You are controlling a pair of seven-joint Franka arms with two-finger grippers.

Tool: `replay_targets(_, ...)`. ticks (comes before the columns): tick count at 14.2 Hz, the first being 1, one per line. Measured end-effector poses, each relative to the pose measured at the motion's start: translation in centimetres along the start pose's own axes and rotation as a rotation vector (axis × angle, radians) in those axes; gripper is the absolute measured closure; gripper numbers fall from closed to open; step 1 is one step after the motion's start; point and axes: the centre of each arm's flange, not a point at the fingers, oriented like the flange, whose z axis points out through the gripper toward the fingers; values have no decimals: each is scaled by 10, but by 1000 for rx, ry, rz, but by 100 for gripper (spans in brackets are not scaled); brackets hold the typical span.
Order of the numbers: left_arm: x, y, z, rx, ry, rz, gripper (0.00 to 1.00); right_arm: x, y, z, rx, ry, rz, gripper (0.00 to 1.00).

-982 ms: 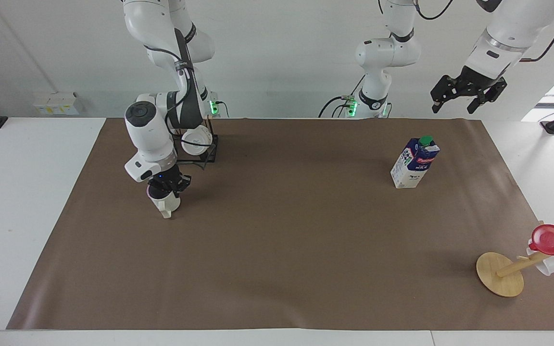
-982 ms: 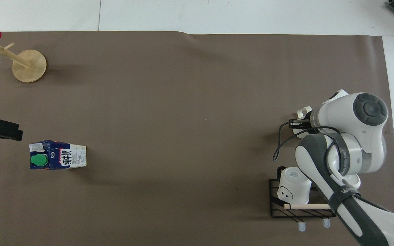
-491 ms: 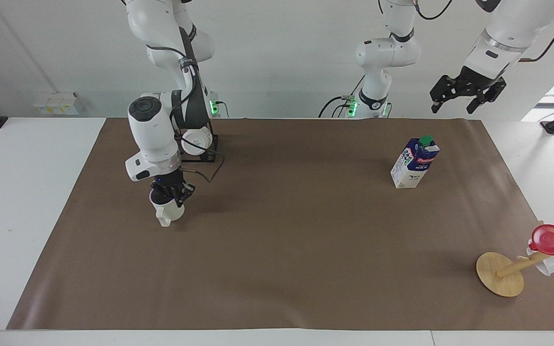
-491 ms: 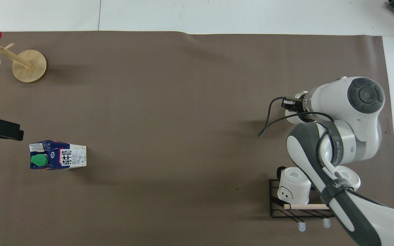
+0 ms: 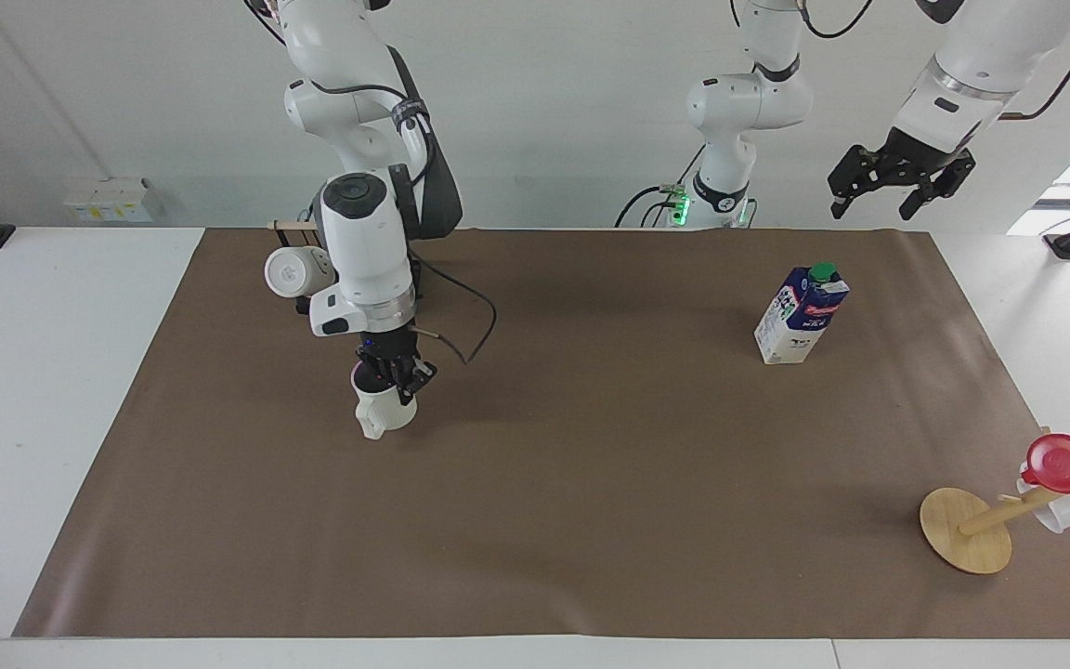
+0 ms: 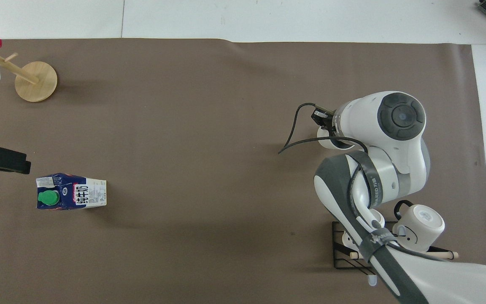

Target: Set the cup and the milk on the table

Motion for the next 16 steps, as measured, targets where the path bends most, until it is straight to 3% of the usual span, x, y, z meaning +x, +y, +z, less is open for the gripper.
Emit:
replay_targets(6,-8,-1,26,2,-20,-3,0,-58,-47,1,6,-21,112,96)
replay_targets(11,-24,-26,77,8,26,27,0,-120,-91,27,-22,-46,122,96)
replay_targets(16,-22,-30,119,10,32,33,0,-142,-104,39,-35,-52,117,96)
